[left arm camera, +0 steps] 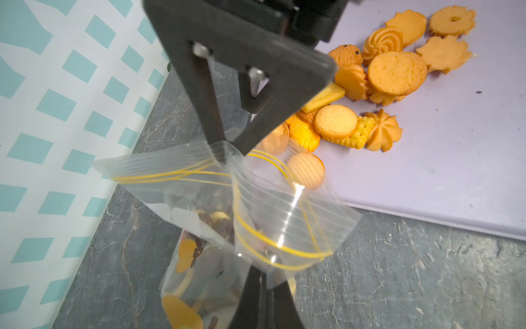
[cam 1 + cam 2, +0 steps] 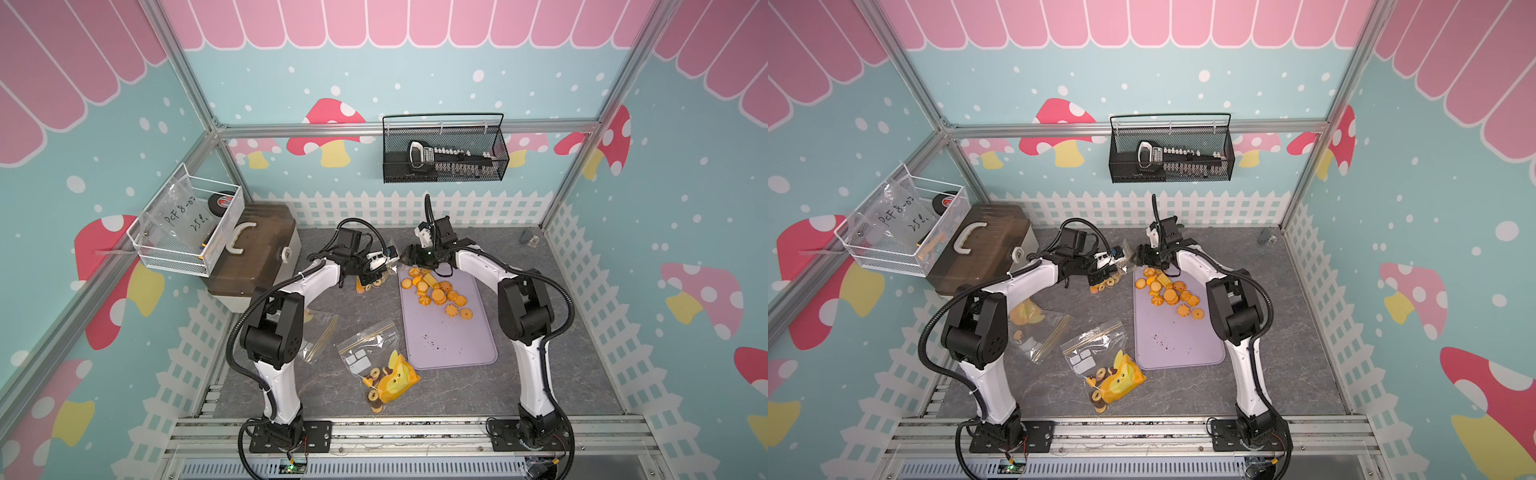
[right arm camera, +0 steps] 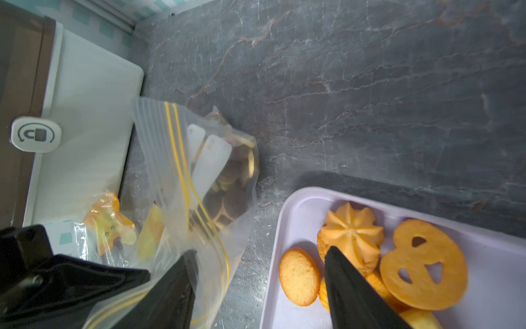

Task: Pour cookies out of the ziploc bag
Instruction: Open the ziploc bag at the center of the board.

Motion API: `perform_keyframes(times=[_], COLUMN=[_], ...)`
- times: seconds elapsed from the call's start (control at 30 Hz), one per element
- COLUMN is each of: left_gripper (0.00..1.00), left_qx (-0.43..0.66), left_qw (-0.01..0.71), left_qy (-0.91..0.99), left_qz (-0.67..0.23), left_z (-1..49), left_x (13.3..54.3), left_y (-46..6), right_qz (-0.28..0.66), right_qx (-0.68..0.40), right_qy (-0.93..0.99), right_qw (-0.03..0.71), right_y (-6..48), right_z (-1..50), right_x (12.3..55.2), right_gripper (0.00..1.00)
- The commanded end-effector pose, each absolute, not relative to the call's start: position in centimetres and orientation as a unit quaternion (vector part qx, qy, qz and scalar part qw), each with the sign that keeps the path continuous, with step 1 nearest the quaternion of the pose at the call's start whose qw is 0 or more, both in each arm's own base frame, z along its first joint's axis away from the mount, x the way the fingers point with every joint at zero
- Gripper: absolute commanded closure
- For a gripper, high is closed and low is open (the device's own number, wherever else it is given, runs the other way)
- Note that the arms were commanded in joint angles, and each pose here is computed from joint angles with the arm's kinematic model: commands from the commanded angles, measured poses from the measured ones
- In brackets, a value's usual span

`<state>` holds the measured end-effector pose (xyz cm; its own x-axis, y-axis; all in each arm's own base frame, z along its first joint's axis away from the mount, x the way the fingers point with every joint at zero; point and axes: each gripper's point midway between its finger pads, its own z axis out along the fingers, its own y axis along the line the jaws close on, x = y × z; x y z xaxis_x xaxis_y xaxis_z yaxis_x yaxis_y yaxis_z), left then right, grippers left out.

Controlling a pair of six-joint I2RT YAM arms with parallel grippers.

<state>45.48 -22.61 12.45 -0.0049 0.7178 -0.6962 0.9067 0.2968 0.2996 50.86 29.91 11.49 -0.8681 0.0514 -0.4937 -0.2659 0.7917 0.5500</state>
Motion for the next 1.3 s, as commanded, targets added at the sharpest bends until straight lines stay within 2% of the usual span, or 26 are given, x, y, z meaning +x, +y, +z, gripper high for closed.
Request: perform_keyframes(times=[0.0,0.17,0.4,0.5,0.53,0.63,0.8,0.83,0.87,0.97,1.03,1.13,1.17,1.27], left_gripper=[0.97,0.97,0.99,0.99,0.99,0.99,0.98,0.94,0.86,0.46,0.28,0.15,0.01,0.01], left_qx=[0.586,0.585,0.583,0.583,0.583,0.58,0.559,0.555,0.55,0.514,0.468,0.384,0.357,0.242], left_qw=[0.416,0.413,0.411,0.408,0.407,0.403,0.409,0.411,0.416,0.437,0.464,0.508,0.522,0.542], left_qy=[0.682,0.685,0.689,0.691,0.691,0.696,0.709,0.71,0.711,0.726,0.744,0.763,0.767,0.794], left_qz=[-0.136,-0.135,-0.13,-0.128,-0.128,-0.129,-0.133,-0.135,-0.136,-0.132,-0.115,-0.107,-0.113,-0.132], left_z=[14.3,14.0,13.7,13.4,13.3,13.0,13.5,13.7,13.9,14.7,15.6,18.0,18.9,21.2], left_x=[44.3,44.1,44.5,44.5,44.5,44.4,44.9,44.9,45.0,45.6,46.5,47.6,47.8,48.9], left_y=[-23.5,-23.3,-23.3,-23.2,-23.2,-23.1,-23.1,-23.1,-23.2,-22.9,-22.0,-20.3,-19.8,-17.9], right_qz=[0.304,0.344,0.355,0.369,0.374,0.383,0.399,0.402,0.403,0.411,0.422,0.429,0.429,0.432], right_qx=[-0.042,-0.049,-0.07,-0.079,-0.082,-0.085,-0.082,-0.08,-0.08,-0.078,-0.08,-0.081,-0.081,-0.083], right_qy=[0.915,0.905,0.907,0.901,0.898,0.894,0.882,0.88,0.878,0.872,0.867,0.864,0.864,0.863], right_qw=[0.261,0.244,0.218,0.215,0.214,0.216,0.237,0.242,0.245,0.254,0.254,0.251,0.25,0.249], right_y=[30.0,31.9,32.1,32.1,32.2,32.4,32.7,32.6,32.6,32.6,32.9,33.2,33.2,33.3], right_z=[10.4,10.3,10.0,10.5,10.8,11.5,13.3,13.8,14.3,15.4,15.9,16.0,15.9,15.9], right_x=[52.4,52.7,50.0,48.9,48.7,48.7,48.9,49.0,49.0,49.1,49.1,49.1,49.1,49.0], right_gripper=[0.32,0.51,0.52,0.56,0.6,0.84,0.94,0.95,0.97,1.0,1.0,1.0,1.0,1.0])
